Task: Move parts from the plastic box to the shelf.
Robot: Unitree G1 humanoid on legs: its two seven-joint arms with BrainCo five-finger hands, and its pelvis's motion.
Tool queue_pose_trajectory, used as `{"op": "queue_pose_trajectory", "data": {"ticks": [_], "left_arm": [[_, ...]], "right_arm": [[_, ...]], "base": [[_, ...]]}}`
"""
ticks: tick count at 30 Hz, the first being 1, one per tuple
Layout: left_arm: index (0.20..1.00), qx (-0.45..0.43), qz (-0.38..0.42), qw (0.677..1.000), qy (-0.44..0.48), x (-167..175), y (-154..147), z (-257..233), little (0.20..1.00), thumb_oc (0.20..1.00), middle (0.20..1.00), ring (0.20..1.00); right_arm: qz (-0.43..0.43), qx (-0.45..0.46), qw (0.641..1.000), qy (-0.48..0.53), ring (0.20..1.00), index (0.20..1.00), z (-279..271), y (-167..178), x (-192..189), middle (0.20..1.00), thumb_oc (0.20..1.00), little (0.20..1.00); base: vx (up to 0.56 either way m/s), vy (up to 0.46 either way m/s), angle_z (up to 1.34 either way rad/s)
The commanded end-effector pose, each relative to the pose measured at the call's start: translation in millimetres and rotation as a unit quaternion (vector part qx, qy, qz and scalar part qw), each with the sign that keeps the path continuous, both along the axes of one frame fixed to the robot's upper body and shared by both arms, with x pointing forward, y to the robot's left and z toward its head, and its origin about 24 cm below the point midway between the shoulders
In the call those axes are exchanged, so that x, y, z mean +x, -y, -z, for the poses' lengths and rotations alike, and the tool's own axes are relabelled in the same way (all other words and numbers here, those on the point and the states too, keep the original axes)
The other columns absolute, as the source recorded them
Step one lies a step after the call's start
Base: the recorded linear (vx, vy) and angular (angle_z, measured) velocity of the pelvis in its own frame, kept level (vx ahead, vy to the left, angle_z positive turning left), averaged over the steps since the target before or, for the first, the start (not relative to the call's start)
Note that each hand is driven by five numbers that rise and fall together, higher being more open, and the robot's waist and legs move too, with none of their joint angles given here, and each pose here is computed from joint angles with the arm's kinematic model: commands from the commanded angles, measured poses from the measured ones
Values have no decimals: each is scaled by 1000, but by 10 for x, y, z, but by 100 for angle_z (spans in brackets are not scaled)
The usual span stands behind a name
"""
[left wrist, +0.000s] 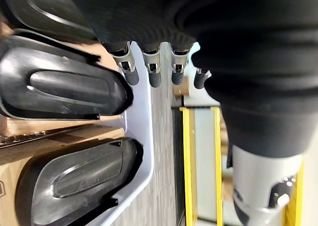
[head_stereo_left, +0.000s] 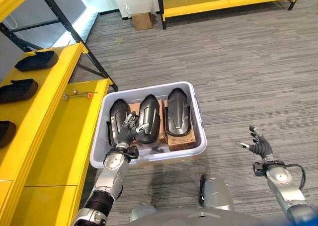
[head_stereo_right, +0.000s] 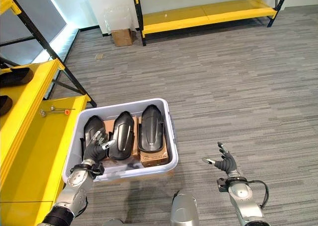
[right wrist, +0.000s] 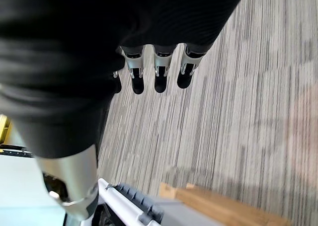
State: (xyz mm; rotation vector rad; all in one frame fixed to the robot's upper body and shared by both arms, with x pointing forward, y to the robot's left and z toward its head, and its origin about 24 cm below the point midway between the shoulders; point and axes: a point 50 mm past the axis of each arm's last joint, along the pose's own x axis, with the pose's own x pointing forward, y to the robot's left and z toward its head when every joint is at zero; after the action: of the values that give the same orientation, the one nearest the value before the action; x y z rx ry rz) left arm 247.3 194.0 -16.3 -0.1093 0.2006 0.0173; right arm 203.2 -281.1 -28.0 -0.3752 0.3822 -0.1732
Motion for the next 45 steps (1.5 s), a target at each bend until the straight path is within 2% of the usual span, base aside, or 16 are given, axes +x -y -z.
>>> {"op": "queue_pose_trajectory", "data": {"ticks": [1, 4, 6, 9, 13, 14, 18, 19, 20, 25, 28, 41, 44, 45], "left_arm": [[1000, 2, 8, 1000, 29, -2, -137, -142, 1000, 1000, 1000, 1000], [1000, -28, 50, 998, -12, -3, -25, -46, 1000, 1000, 1000, 1000], [1000, -27, 85, 996, -16, 3, 50, -35, 1000, 1000, 1000, 1000], [1000, -22, 98, 995, -21, -49, 54, -28, 1000, 1000, 1000, 1000], [1000, -19, 82, 996, 0, -75, -38, -80, 1000, 1000, 1000, 1000], [1000, -27, 71, 997, 24, -87, -86, -156, 1000, 1000, 1000, 1000], [1000, -22, 48, 995, 85, -49, -184, -373, 1000, 1000, 1000, 1000], [1000, -29, 28, 990, 132, -22, -261, -566, 1000, 1000, 1000, 1000], [1000, -29, 28, 990, 132, -23, -262, -566, 1000, 1000, 1000, 1000], [1000, -37, 29, 968, 248, 23, -322, -1078, 1000, 1000, 1000, 1000], [1000, -41, 46, 955, 289, 70, -252, -1288, 1000, 1000, 1000, 1000], [1000, -64, 113, 932, 337, 288, 123, -1700, 1000, 1000, 1000, 1000], [1000, -63, 125, 929, 343, 330, 200, -1776, 1000, 1000, 1000, 1000], [1000, -58, 126, 926, 351, 343, 236, -1803, 1000, 1000, 1000, 1000]], "right_arm": [[-4, 48, 997, 67, 1000, 1000, -141, -211, 139, 1000, 1000, 1000], [46, 162, 984, 57, 1000, 1000, -79, -204, 144, 1000, 1000, 1000], [39, 182, 981, 49, 1000, 1000, -13, -287, 109, 1000, 1000, 1000], [-15, 150, 988, 35, 1000, 1000, 33, -443, 96, 1000, 1000, 1000], [-42, 144, 986, 68, 1000, 1000, -87, -493, 207, 1000, 1000, 1000], [-68, 122, 986, 90, 1000, 1000, -205, -523, 280, 1000, 1000, 1000], [-80, 93, 982, 142, 1000, 1000, -423, -491, 376, 1000, 1000, 1000], [-84, 81, 976, 183, 1000, 1000, -592, -465, 451, 1000, 1000, 1000], [-84, 81, 976, 183, 1000, 1000, -592, -465, 451, 1000, 1000, 1000], [-77, 24, 957, 279, 1000, 1000, -1045, -467, 713, 1000, 1000, 1000], [-75, -25, 945, 319, 1000, 1000, -1283, -523, 890, 1000, 1000, 1000], [-61, -64, 929, 359, 1000, 1000, -1961, -700, 1468, 1000, 1000, 1000], [-38, -84, 927, 364, 1000, 1000, -2086, -701, 1585, 1000, 1000, 1000], [1, -113, 921, 373, 1000, 1000, -2156, -669, 1626, 1000, 1000, 1000]], "base": [[122, 715, -34], [100, 508, -24], [62, 384, -7], [43, 339, -4], [-74, -22, 9], [-79, -91, 15], [-97, -48, 16], [-49, -27, 19], [-52, -21, 16], [-36, -20, 17], [-30, -9, 16], [-27, -35, 8], [-62, -33, 14], [-54, 5, 9]]}}
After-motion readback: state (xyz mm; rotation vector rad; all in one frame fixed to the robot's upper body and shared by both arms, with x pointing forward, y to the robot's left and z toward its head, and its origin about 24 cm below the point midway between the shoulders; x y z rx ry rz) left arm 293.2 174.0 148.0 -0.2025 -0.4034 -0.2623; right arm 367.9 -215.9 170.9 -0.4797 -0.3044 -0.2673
